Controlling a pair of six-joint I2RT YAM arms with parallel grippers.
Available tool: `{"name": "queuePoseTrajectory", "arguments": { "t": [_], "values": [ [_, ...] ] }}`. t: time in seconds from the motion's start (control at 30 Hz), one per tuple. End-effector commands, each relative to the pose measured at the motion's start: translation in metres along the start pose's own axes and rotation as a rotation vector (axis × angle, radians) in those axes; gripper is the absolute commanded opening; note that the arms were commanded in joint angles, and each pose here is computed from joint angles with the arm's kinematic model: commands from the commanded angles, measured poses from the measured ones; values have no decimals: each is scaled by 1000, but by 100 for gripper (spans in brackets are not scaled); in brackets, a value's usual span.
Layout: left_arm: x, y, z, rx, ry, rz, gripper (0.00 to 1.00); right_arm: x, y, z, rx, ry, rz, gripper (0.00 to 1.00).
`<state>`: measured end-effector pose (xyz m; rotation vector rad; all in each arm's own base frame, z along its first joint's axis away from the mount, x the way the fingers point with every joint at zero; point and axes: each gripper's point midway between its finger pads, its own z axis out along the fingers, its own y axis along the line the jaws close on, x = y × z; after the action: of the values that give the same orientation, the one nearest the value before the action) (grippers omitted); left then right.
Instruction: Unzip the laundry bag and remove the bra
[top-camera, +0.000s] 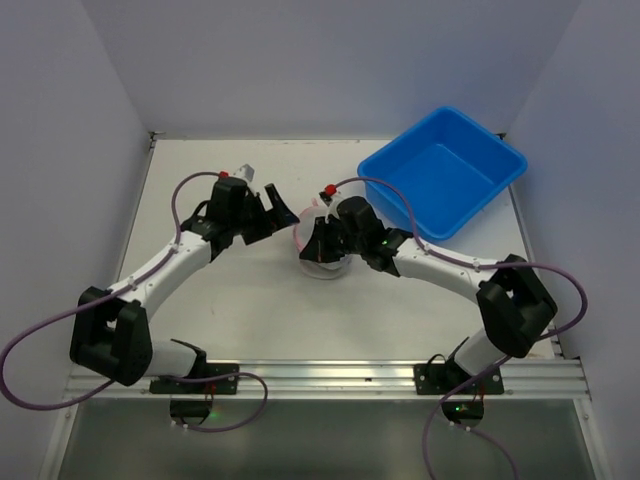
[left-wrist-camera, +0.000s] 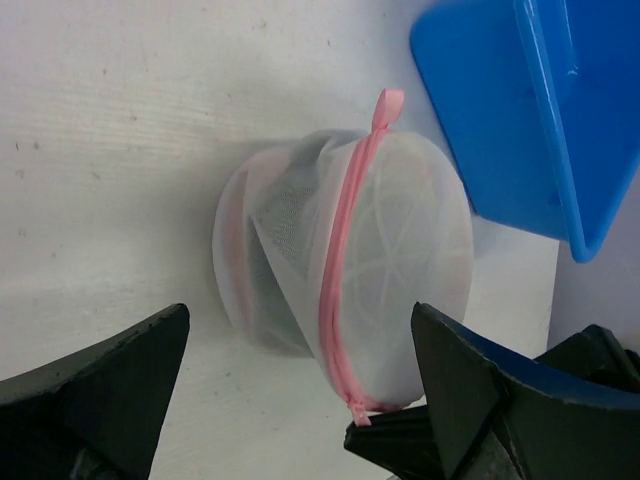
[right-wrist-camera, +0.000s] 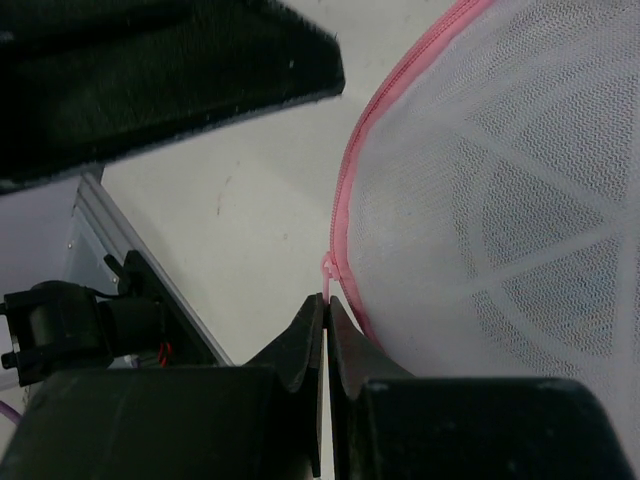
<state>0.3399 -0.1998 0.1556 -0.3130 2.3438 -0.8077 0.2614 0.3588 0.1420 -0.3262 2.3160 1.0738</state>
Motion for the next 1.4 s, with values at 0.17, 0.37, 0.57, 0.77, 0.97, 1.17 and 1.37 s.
{"name": "queuePoseTrajectory", "arguments": {
  "t": [0.17,0.37,0.57,0.77,0.97,1.17,1.37],
  "values": [
    [43,-24,7,108,68,-85,70,-13,25,5,-48,-37,-36,0],
    [58,-17,20,75,117,-81,5,6,3,-8,21,-26,-37,0],
    [54,9,7,0,123,-17,0,34,-59,-45,208,-40,-56,0],
    [59,25,-5,-7,208,123,0,30,-123,-78,346,-81,44,0],
    [18,13,13,20,246,225,5,20,-76,-60,162,-57,-20,0],
    [-23,-27,28,110,176,131,77,5,-7,-21,9,-15,-32,0],
    [-15,0,-1,2,82,71,100,-10,33,5,-71,-28,-16,0]
  ]
}}
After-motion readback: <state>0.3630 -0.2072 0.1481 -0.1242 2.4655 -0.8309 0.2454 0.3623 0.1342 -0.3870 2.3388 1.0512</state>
